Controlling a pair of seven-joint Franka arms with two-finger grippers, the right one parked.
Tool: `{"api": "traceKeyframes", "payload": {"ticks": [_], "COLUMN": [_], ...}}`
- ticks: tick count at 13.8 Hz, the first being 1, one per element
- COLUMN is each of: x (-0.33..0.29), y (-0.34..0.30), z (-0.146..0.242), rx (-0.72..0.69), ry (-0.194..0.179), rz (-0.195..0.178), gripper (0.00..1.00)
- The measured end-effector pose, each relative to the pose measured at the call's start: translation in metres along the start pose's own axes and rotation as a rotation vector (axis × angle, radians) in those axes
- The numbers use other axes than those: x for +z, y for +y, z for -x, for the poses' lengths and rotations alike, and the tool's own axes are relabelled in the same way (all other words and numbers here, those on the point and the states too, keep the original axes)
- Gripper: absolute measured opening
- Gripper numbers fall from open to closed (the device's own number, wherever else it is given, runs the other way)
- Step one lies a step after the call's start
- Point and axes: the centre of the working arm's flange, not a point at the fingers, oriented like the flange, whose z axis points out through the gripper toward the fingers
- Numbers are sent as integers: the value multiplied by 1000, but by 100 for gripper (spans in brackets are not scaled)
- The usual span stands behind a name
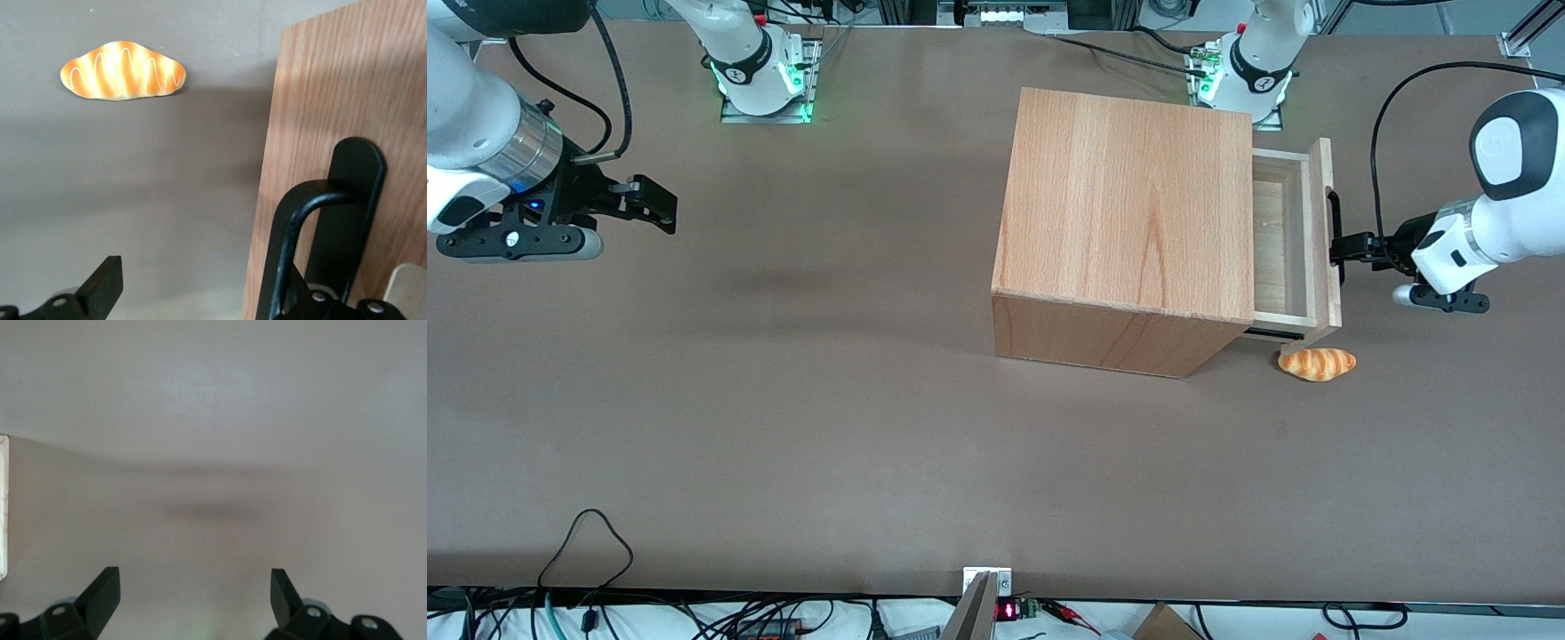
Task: Open top drawer with left arm
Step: 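Pull the handle outward with the left gripper, sliding the drawer open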
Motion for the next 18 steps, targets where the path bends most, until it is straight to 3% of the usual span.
{"api": "traceKeyframes", "payload": {"ticks": [18], "x": [-14], "y": [-61], "z": [2], "rx": [2], "ry": [28], "rz": [-4], "gripper": [100]}}
